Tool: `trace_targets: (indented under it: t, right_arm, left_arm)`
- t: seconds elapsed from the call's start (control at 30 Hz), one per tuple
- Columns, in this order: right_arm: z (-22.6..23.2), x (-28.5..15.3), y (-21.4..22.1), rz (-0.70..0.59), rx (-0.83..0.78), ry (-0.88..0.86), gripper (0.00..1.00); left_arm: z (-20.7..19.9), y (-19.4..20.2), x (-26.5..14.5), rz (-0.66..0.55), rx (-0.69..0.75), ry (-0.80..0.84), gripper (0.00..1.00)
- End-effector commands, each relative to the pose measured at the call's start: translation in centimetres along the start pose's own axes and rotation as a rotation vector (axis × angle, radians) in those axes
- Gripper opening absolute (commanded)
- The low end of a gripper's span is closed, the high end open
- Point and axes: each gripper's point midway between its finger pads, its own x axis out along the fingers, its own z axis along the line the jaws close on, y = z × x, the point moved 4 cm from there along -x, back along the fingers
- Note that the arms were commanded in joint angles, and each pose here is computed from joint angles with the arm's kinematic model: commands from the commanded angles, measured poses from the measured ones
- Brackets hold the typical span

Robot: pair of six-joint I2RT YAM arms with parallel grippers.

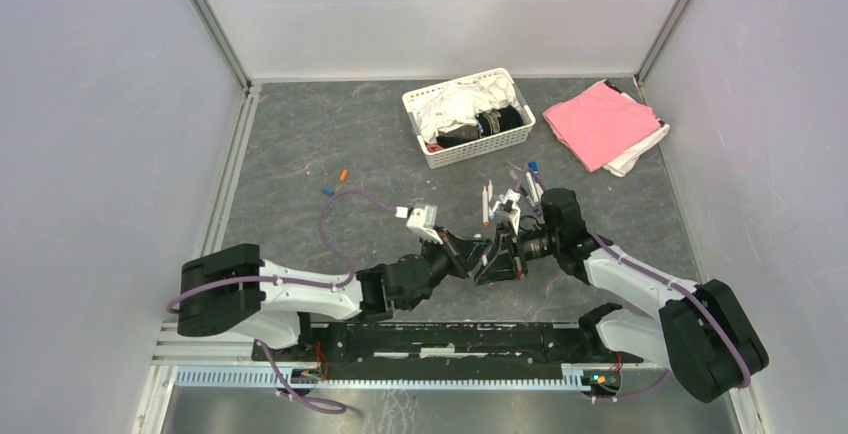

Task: Insert the pens into the pen caps
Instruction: Press the pen cap onto the pen.

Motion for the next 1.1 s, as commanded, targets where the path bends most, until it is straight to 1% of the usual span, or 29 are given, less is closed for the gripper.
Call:
trace_targets:
  t: [0.0, 0.13, 0.3, 0.37, 0.53, 0.57, 0.67, 0.73, 0.83, 0.93, 1.07]
  right_arm:
    - [-1.6, -1.8, -12.8, -0.336, -0.452, 0.252, 0.00]
    - [-0.2, -2.0, -12.9, -0.382, -0.457, 0.188, 0.00]
    - [-0.7, -2.7, -13.0, -0.403, -0.429, 0.218, 0.00]
    - [-1.4, -2.8, -13.0, -0.386, -0.421, 0.255, 0.00]
    - [-1.9, -2.5, -12.7, -0.329, -0.475, 0.283, 0.00]
    - [-1.8, -2.0, -12.6, -0.301, -0.497, 0.267, 0.00]
    - [-0.2, -0.1, -11.8, -0.222, -0.589, 0.145, 0.00]
    - [0.3, 0.6, -11.5, -0.190, -0.638, 0.121, 0.00]
    - [0.2, 0.9, -11.2, -0.172, -0.637, 0.108, 0.00]
    - [0.2, 1.0, -11.0, -0.168, -0.622, 0.094, 0.00]
    - [0.2, 1.2, -10.9, -0.162, -0.611, 0.082, 0.00]
  left_arm:
    - [-2.5, 14.4, -10.6, 0.788, 0.198, 0.098, 0.02]
    - [-0.5, 14.7, -12.0, 0.770, 0.244, 0.105, 0.02]
    - [0.3, 15.8, -12.7, 0.802, 0.324, 0.102, 0.02]
    - [0.5, 15.5, -12.7, 0.788, 0.335, 0.088, 0.02]
    - [-0.4, 12.9, -11.7, 0.660, 0.342, 0.060, 0.02]
    - [-0.7, 12.2, -11.4, 0.623, 0.343, 0.047, 0.02]
    - [-2.0, 9.8, -10.2, 0.503, 0.356, 0.032, 0.02]
    - [-3.7, 8.1, -9.2, 0.428, 0.358, 0.038, 0.02]
    - [-4.7, 6.7, -8.2, 0.361, 0.381, 0.008, 0.02]
    - [-4.8, 5.7, -7.8, 0.297, 0.370, -0.029, 0.13]
    - [-5.3, 3.9, -7.4, 0.210, 0.319, -0.031, 0.32]
